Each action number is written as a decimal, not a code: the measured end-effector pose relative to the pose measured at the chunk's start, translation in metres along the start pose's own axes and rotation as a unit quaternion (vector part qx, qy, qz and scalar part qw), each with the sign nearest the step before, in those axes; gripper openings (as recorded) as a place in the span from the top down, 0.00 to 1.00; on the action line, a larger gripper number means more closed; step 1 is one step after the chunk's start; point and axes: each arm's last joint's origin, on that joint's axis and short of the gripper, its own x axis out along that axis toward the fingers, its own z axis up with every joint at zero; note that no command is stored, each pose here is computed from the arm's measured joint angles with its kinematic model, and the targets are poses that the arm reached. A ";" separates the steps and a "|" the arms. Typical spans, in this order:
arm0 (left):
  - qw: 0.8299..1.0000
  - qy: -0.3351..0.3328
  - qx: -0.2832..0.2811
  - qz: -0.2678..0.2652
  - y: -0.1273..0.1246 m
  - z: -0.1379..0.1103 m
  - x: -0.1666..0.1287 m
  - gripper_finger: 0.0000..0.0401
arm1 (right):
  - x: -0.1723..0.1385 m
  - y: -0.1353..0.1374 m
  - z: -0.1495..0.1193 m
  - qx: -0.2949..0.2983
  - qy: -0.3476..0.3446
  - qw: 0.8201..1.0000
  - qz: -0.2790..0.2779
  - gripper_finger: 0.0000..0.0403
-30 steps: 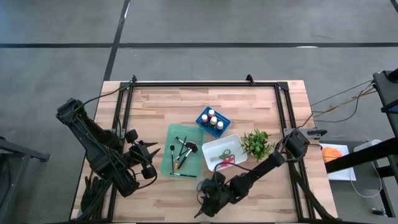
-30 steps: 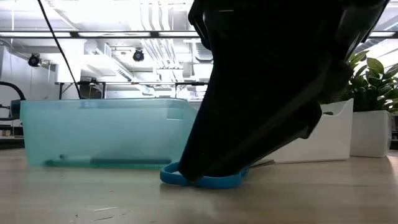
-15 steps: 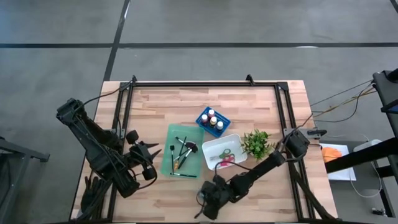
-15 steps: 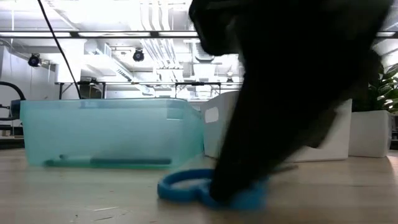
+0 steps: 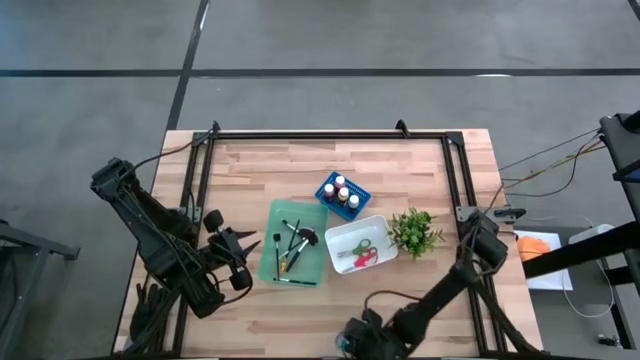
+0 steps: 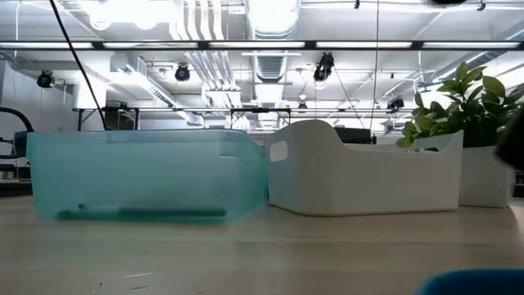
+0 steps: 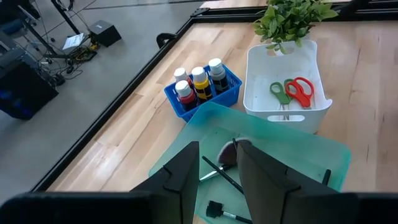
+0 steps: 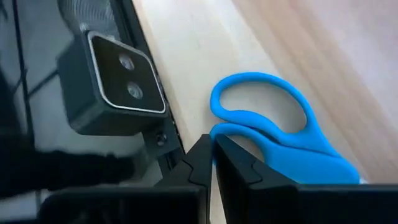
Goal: Pick & Place Paint Supplies
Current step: Put the blue scissors into the white bin
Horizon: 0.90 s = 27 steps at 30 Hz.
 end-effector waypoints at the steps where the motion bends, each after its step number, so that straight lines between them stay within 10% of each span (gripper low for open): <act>1: 1.000 0.000 -0.001 0.000 0.000 0.000 0.000 0.71 | -0.003 0.002 -0.003 0.007 -0.016 1.000 -0.004 0.97; 15: 1.000 -0.004 -0.012 -0.006 -0.002 0.001 0.000 0.71 | -0.060 0.009 0.003 0.032 -0.134 0.988 -0.063 0.95; 27: 1.000 -0.005 -0.018 -0.009 -0.003 0.002 0.000 0.71 | -0.039 -0.001 0.006 0.045 -0.103 0.990 -0.081 0.57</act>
